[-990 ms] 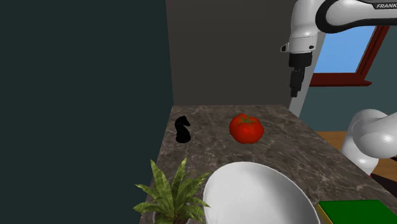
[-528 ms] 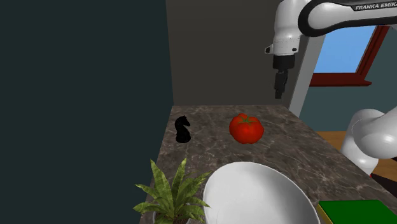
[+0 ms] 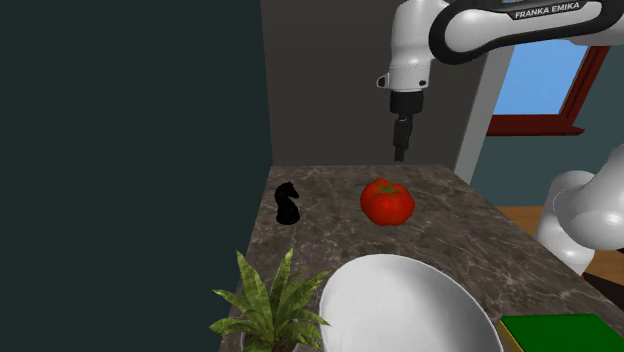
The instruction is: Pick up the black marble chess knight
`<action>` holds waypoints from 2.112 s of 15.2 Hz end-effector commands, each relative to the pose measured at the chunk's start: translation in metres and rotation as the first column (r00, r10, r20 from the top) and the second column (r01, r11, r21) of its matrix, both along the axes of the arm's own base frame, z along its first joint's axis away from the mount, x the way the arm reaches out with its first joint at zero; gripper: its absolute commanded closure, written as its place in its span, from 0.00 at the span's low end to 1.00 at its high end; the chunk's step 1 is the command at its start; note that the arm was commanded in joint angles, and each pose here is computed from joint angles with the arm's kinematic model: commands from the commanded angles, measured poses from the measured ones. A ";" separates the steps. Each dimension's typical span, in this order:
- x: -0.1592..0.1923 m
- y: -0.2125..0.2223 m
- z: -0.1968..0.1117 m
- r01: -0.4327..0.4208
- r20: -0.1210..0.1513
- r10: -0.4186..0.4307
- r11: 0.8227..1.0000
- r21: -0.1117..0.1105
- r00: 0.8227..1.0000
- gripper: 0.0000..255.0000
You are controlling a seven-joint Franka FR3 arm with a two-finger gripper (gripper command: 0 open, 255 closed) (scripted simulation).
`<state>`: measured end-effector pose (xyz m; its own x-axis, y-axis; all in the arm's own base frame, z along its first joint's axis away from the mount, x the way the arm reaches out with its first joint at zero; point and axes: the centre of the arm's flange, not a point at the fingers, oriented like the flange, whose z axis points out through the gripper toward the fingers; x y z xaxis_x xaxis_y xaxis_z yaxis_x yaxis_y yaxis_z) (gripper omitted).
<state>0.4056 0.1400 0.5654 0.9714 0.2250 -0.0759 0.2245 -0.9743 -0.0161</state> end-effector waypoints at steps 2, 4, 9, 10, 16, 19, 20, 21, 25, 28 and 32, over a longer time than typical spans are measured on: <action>0.024 0.029 -0.005 -0.054 0.015 0.054 0.999 0.005 0.998 0.00; 0.039 0.049 -0.006 -0.089 0.024 0.089 0.996 0.007 0.996 0.00; 0.072 0.103 -0.009 -0.176 0.049 0.176 0.984 0.010 0.983 0.00; 0.078 0.114 -0.010 -0.194 0.054 0.193 0.981 0.010 0.980 0.00; 0.111 0.183 -0.012 -0.296 0.083 0.294 0.955 0.011 0.952 0.00; 0.125 0.219 -0.012 -0.346 0.098 0.344 0.938 0.010 0.934 0.00; 0.129 0.231 -0.012 -0.363 0.103 0.360 0.932 0.009 0.927 0.00; 0.133 0.243 -0.012 -0.379 0.107 0.376 0.925 0.009 0.920 0.00; 0.145 0.286 -0.012 -0.436 0.125 0.432 0.900 0.006 0.893 0.00; 0.145 0.286 -0.028 -0.436 0.125 0.432 0.900 0.006 0.893 0.00; 0.145 0.286 -0.049 -0.436 0.125 0.432 0.900 0.006 0.893 0.00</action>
